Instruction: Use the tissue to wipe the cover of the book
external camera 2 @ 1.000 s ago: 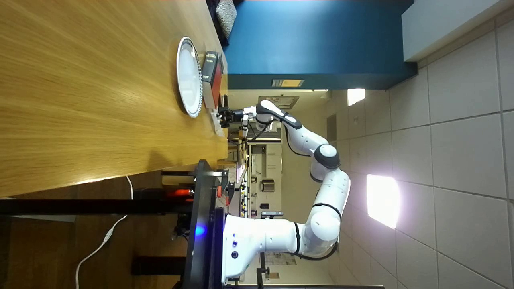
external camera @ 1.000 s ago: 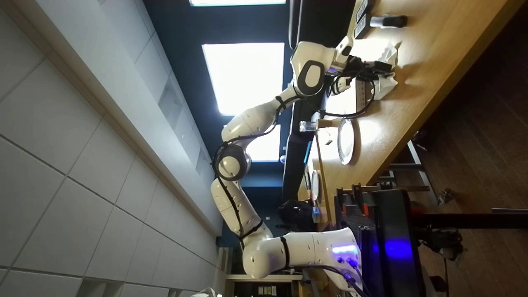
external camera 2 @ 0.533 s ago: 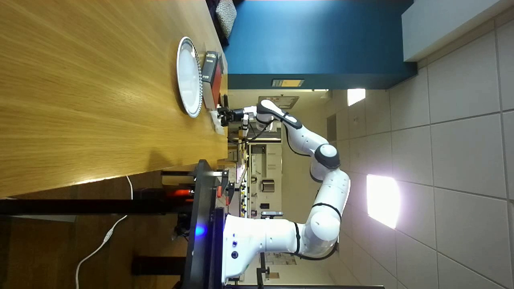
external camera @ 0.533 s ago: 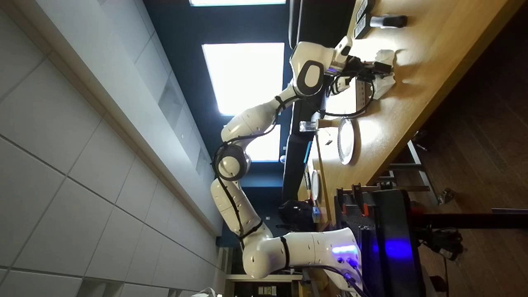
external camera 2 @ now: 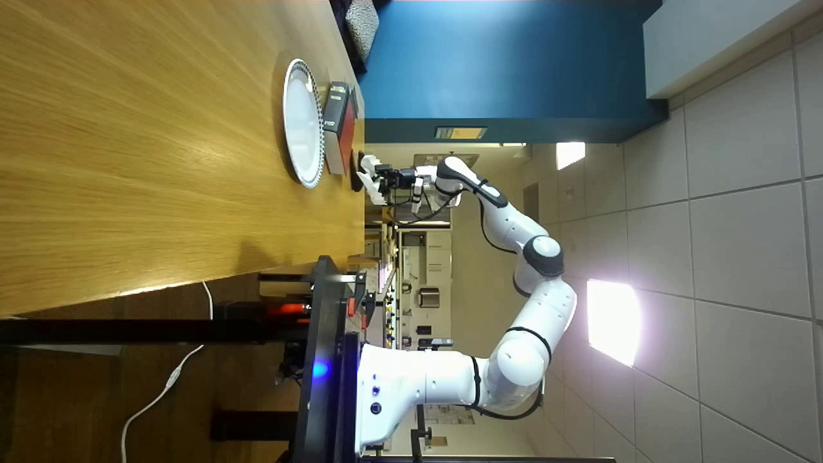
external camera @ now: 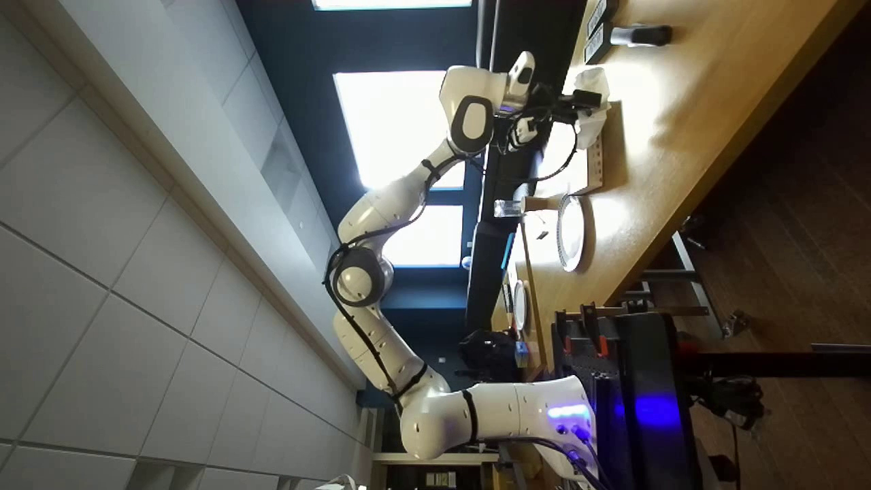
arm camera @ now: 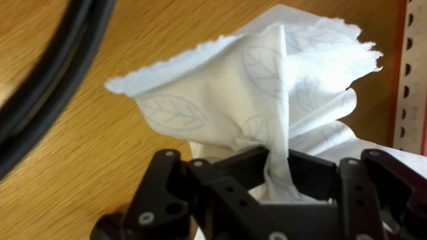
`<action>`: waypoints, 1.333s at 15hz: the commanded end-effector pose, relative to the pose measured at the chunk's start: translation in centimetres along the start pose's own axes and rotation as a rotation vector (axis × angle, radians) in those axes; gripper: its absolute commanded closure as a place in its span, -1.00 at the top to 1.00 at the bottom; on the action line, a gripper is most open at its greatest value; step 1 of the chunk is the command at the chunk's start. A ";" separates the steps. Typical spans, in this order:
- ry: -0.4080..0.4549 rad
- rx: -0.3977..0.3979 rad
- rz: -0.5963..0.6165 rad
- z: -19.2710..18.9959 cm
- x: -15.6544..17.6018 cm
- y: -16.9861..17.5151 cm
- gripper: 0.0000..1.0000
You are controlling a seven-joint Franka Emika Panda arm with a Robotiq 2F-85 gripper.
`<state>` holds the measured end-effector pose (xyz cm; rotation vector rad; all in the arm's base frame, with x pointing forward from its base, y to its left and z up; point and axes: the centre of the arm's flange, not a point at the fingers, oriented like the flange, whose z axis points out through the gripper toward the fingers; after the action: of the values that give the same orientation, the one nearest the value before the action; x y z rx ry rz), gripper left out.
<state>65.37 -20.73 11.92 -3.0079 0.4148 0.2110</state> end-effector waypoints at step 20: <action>-0.105 -0.040 -0.511 -15.3 -8.7 -28.4 -1.00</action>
<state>66.42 6.23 30.13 -2.9503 -0.4293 0.4224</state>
